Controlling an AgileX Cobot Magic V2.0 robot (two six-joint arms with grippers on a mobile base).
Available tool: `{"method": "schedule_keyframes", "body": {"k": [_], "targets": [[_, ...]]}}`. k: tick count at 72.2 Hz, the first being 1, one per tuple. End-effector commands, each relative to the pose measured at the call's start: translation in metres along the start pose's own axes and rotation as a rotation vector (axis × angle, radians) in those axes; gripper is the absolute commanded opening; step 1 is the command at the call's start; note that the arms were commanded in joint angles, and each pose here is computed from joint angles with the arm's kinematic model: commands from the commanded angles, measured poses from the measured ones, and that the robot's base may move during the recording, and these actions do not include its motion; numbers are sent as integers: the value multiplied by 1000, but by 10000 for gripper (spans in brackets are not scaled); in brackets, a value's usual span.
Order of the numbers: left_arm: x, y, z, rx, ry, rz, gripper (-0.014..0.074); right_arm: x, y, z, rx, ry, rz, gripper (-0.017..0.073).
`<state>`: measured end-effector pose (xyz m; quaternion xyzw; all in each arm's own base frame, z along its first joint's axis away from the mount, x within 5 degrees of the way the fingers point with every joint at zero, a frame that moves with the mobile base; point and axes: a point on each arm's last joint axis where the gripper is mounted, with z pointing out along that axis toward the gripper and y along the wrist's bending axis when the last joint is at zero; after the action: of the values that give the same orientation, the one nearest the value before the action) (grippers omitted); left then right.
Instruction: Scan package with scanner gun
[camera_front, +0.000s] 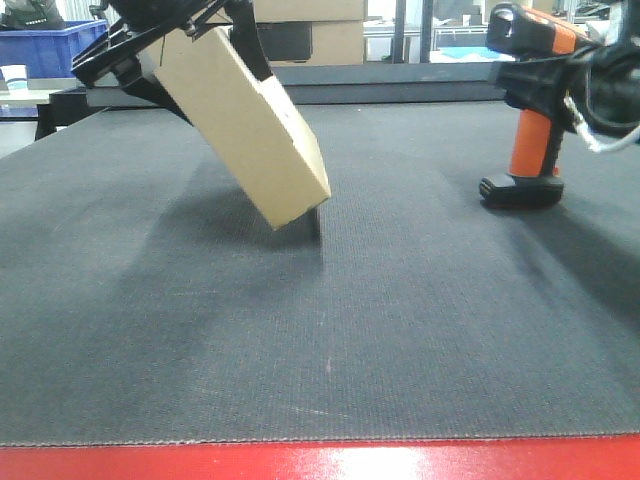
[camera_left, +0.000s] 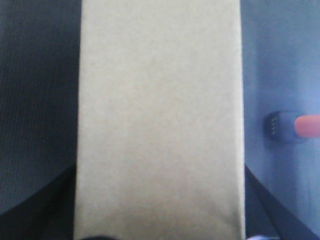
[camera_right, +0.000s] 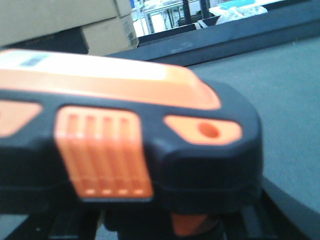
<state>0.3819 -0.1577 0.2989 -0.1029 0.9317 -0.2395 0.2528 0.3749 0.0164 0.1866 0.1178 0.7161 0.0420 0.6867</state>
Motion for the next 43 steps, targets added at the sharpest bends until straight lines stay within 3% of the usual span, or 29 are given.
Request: {"method": "schedule_keyframes", "body": {"k": [1, 14, 24, 43], "targets": [[-1, -6, -4, 34, -26, -12, -111, -29, 6, -6, -25, -120, -114, -160], [-1, -6, -4, 34, -26, -12, -111, -51, 6, -14, 28, -141, -390, -160], [-1, -6, -4, 34, -25, -12, -111, -54, 2, -15, 90, -128, -518, -160], [-1, -6, -4, 31, -19, -12, -111, -54, 2, -15, 90, -123, -525, -162]]}}
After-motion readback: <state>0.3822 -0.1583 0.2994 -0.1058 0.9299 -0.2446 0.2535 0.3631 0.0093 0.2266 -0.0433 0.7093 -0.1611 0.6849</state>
